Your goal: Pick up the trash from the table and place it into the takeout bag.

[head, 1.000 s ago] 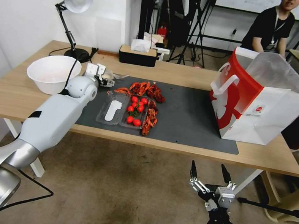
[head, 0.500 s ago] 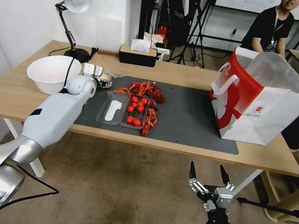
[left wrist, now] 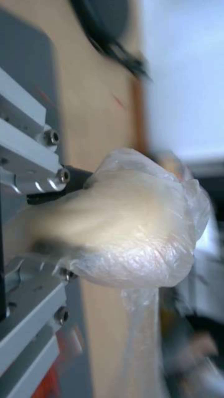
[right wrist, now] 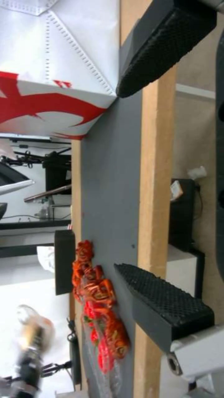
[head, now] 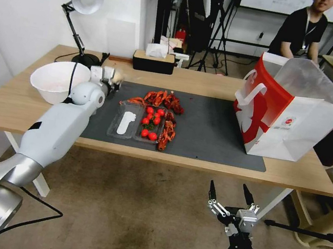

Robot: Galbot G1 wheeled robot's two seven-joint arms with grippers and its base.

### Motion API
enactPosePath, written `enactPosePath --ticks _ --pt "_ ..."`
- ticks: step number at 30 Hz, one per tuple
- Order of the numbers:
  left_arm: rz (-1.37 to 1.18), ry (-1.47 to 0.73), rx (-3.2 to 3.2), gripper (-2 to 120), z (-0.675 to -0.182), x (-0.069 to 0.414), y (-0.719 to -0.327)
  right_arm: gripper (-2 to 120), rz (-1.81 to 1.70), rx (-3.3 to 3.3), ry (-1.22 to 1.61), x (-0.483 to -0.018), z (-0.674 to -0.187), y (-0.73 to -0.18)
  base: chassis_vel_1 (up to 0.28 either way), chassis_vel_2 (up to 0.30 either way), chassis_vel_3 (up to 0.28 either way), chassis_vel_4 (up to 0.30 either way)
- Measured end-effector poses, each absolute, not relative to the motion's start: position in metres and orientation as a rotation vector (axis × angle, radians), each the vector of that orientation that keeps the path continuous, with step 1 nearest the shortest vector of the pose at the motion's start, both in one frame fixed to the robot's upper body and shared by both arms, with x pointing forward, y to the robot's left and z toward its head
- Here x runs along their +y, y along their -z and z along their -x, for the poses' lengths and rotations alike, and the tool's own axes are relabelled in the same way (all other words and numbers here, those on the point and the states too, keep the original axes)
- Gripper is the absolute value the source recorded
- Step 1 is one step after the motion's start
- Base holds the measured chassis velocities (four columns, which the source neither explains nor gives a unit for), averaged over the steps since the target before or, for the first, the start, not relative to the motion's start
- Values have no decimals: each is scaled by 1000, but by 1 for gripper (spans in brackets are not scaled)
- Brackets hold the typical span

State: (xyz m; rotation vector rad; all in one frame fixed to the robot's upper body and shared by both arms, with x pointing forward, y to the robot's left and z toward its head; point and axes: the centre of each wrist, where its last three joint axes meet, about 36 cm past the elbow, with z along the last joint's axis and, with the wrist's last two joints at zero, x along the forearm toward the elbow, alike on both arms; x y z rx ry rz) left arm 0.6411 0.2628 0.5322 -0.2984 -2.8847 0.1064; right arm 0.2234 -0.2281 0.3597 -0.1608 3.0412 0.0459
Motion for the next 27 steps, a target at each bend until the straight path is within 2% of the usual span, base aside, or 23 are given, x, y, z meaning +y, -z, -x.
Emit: enactPosePath --ticks 1,3,9,16,27 --pt "298 -106 -2885 15 -641 263 -532 100 161 3041 -46 -228 -223 -360 0 0 0 0" --pt "442 -164 -2920 10 -632 244 -556 100 160 3036 -47 -227 -224 -363 0 0 0 0" --pt "653 -209 -2945 10 -623 205 -594 100 156 3032 -46 -224 -221 -367 0 0 0 0" --pt "883 -153 -2907 10 -613 137 -640 100 139 3032 -37 -223 -218 -368 0 0 0 0" --pt "1083 -29 -2890 10 -618 77 -675 100 121 3030 -51 -220 -218 -368 0 0 0 0"
